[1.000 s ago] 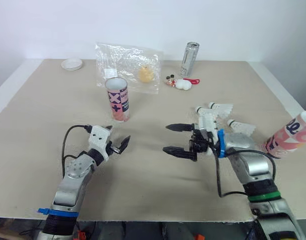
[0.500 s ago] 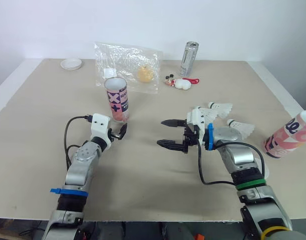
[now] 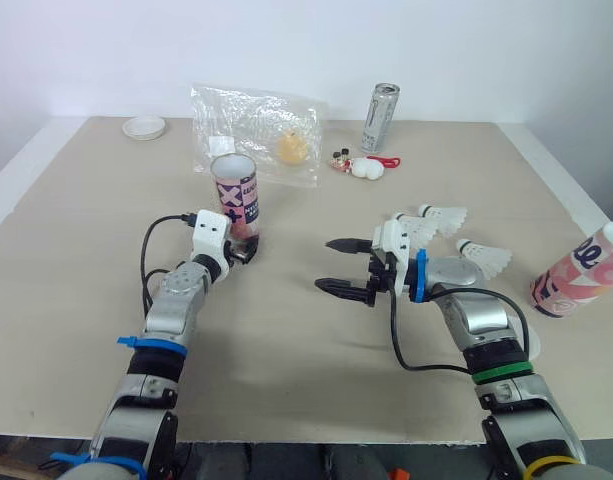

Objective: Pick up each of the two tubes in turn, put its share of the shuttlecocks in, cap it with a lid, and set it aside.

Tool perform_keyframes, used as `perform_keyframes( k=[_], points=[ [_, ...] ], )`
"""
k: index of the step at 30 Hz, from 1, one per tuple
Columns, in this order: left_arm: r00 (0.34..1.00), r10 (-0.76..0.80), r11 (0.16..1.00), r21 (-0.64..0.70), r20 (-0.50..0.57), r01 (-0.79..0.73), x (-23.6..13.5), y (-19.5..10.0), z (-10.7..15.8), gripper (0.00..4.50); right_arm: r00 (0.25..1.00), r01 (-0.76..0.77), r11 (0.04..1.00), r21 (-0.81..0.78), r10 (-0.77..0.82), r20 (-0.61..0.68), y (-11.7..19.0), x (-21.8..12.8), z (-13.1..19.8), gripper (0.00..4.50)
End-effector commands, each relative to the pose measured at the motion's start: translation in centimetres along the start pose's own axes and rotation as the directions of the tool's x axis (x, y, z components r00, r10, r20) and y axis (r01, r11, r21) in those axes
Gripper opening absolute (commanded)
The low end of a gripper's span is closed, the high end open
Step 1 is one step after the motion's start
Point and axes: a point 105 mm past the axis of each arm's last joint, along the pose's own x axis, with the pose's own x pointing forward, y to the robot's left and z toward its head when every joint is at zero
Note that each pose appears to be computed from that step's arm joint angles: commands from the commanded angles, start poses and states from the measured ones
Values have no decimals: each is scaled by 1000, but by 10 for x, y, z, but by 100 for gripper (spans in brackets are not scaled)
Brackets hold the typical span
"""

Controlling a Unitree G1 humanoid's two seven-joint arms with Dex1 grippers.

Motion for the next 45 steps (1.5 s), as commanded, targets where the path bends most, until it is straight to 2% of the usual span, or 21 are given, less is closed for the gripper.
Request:
perform_keyframes(
  k=[1,14,17,18,20,27,33,36,40,45],
  points=[
    [999,8,1000,27,37,-9,6,9,12,450,999,21,998,-54,-19,33,-3,-2,15,441],
    [999,-33,999,-5,11,33,21,13,4,450,999,30,997,-66,-28,29,-1,-4,18,441],
    [999,-38,999,-6,7,38,22,13,3,372,999,29,997,-68,-27,31,0,-3,19,450],
    [999,-37,999,-7,7,37,22,14,3,322,999,28,997,-70,-26,32,0,-3,20,450],
    [999,-30,999,-12,13,30,22,16,3,282,999,28,997,-71,-26,35,1,-2,21,450],
    [999,-35,999,18,16,35,17,20,1,282,999,37,997,-65,-34,40,0,-2,22,450],
    [993,-108,987,121,39,103,9,18,10,282,997,54,997,-48,-52,50,2,-3,22,450],
    [962,-270,931,267,44,249,-2,7,26,282,993,92,996,-16,-91,78,7,-11,25,450],
    [907,-421,840,373,-8,393,-15,-8,34,282,988,120,993,1,-120,96,14,-19,28,450],
    [725,-665,577,492,-181,652,-42,-41,37,282,980,101,995,16,-102,171,33,-30,41,450]
  ],
)
